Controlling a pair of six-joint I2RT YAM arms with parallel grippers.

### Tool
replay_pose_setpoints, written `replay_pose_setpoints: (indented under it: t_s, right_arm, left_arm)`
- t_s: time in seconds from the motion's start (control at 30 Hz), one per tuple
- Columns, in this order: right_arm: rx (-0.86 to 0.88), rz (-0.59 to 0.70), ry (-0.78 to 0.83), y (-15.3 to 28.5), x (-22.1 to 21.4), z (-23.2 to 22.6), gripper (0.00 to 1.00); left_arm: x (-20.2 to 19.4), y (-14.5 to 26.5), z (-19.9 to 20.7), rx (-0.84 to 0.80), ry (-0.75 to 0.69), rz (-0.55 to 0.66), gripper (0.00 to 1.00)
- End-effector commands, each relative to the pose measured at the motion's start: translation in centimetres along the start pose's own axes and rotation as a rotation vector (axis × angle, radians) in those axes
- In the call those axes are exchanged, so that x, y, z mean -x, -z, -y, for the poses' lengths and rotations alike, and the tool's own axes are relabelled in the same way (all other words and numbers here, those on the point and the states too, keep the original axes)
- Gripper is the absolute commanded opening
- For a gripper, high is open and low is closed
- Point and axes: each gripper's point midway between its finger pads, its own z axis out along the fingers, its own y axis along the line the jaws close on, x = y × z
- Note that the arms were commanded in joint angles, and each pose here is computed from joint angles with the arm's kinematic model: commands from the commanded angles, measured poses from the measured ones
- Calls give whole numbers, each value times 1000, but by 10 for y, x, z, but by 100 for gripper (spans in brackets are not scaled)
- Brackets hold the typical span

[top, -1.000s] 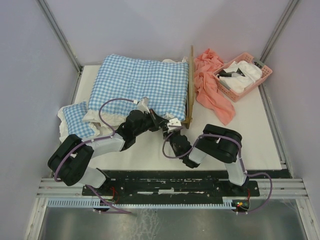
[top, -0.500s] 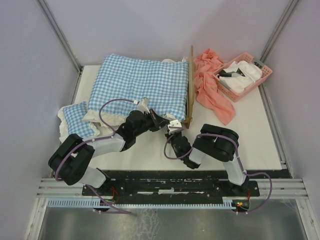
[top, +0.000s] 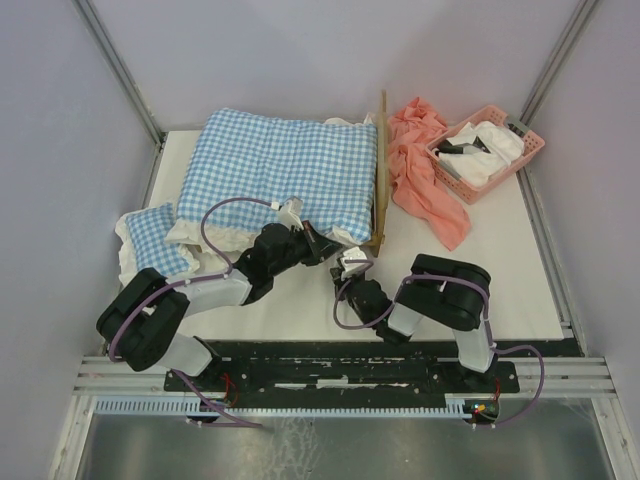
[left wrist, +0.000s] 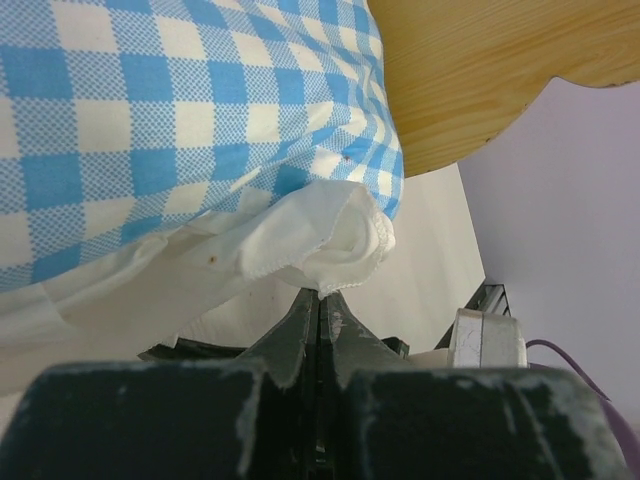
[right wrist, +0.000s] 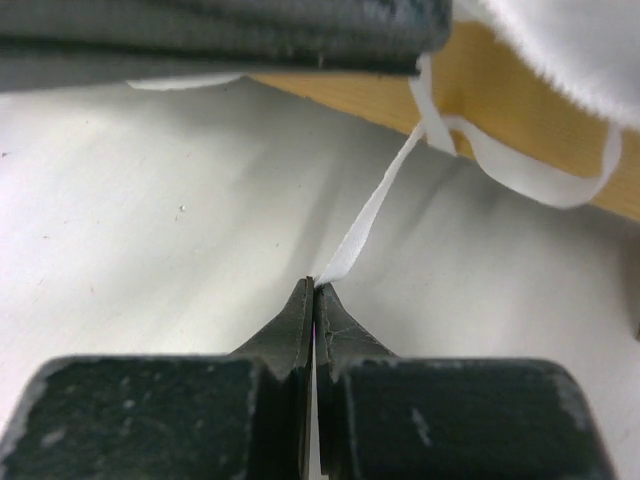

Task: Set up the pet bed
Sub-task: Tie the ropes to the bed frame.

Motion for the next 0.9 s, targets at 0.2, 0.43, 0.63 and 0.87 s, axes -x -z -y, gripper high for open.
replay_pose_setpoints:
  t_s: [0.2,0.43,0.63,0.87]
  right_arm:
    - [-61,-70,-24,16,-17,-1,6]
    - [-69,-126,239,14,13,3,24]
    - [0,-108,415,31,31,10,42]
    - [666,-352,1089,65,19,-44,43]
  left_arm:
    - [13,3,25,-105,-52,53,3]
    - [7,4,22,-112,-22,42,3]
    - [3,0,23,-127,-5,29,3]
    - [2,-1,25,-141,23,26,3]
